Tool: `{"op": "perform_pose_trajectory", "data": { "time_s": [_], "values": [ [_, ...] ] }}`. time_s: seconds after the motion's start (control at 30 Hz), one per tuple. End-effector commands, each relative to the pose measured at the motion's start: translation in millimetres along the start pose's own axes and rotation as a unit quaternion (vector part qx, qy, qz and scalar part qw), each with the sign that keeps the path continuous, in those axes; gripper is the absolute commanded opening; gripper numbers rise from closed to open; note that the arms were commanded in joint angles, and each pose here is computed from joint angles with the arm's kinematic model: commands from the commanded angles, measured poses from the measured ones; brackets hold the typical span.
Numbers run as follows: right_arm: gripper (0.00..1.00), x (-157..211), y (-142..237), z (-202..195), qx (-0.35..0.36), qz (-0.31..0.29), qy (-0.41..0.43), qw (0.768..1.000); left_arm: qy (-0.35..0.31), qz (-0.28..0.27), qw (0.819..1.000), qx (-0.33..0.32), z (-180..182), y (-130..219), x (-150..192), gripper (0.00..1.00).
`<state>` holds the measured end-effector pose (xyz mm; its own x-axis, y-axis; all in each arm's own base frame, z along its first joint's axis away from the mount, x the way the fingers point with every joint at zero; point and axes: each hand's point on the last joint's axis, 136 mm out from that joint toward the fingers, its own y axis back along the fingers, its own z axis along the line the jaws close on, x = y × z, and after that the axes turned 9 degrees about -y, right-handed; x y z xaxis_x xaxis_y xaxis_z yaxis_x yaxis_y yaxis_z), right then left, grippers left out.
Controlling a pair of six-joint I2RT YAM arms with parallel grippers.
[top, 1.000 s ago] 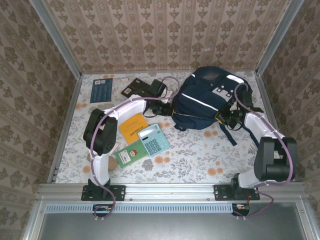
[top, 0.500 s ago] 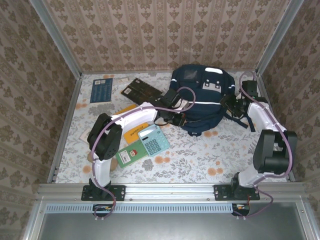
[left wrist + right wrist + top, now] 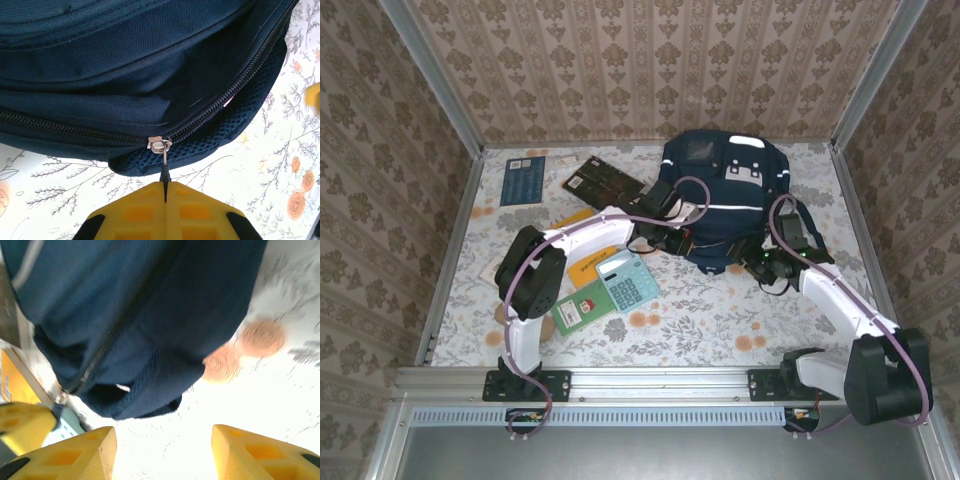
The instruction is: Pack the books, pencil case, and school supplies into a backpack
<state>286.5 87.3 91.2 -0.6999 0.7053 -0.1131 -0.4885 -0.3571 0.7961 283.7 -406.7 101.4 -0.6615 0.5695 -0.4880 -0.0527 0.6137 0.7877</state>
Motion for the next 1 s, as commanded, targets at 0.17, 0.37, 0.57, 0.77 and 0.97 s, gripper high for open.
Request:
{"op": "perform_pose_trajectory", "data": {
  "time_s": [0.17,0.37,0.57,0.77,0.97],
  "values": [
    [0.54,-12.0,-19.7,28.4,-0.026,-0.008,-0.007,1.000,0.014,0.029,0.999,0.039,-14.1,-22.4,16.7,0.00],
    [0.54,-14.0,-25.4,26.9,-0.017,-0.005,-0.003,1.000,0.015,0.034,0.998,0.044,-20.2,-32.9,17.5,0.12],
    [0.54,-13.7,-24.8,26.9,-0.016,-0.005,-0.001,1.000,0.015,0.039,0.998,0.043,-22.8,-40.3,20.2,0.18],
    [0.54,-13.2,-24.2,28.3,-0.019,-0.003,0.001,1.000,0.020,0.038,0.999,0.022,-18.3,-42.8,21.0,0.20],
    [0.54,-11.1,-23.6,27.2,-0.020,0.000,0.002,1.000,0.037,0.019,0.999,-0.009,-7.7,-43.4,10.5,0.21]
  ]
}}
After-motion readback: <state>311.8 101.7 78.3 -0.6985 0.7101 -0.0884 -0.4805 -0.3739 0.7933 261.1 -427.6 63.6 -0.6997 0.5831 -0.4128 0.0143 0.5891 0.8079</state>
